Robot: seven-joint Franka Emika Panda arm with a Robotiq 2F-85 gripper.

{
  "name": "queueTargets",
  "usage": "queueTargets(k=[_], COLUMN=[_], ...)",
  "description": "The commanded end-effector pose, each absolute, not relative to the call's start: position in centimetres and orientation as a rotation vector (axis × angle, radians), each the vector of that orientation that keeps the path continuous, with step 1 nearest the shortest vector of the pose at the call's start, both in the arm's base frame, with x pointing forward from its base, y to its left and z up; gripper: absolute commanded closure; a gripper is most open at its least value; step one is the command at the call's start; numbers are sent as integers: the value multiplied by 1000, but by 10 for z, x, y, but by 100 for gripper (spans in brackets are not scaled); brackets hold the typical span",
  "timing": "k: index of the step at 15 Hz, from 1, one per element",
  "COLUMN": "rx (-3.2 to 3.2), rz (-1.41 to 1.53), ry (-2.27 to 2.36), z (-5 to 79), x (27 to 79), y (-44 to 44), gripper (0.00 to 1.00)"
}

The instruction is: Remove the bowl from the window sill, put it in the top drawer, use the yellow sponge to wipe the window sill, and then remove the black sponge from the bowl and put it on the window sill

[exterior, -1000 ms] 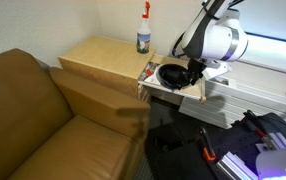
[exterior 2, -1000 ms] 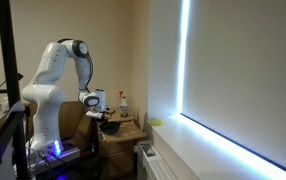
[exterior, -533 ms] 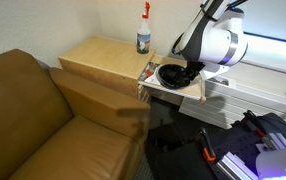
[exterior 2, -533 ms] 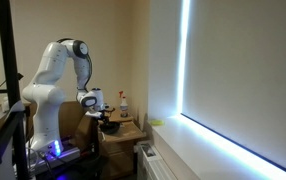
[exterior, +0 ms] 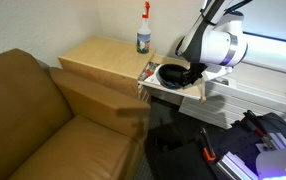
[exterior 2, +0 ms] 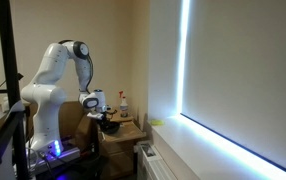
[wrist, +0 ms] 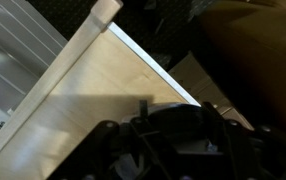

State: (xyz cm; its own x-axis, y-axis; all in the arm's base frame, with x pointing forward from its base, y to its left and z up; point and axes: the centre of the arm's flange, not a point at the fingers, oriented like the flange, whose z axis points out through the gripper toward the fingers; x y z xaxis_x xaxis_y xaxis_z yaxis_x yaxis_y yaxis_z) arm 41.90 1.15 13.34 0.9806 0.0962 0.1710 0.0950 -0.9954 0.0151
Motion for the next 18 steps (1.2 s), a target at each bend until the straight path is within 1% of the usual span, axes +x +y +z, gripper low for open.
queueTargets(k=[1,3,7,12,15,18], rx=[3136,3137,3147,3203,3213,3185], rz=[263,261,263,333,395,422], ry=[151,153,150,141,28,-110], z=[137,137,138,156,169,168], x=[419,419,420,416,420,436], y=[13,14,13,6,0,-8], gripper=[71,74,75,75,75,75])
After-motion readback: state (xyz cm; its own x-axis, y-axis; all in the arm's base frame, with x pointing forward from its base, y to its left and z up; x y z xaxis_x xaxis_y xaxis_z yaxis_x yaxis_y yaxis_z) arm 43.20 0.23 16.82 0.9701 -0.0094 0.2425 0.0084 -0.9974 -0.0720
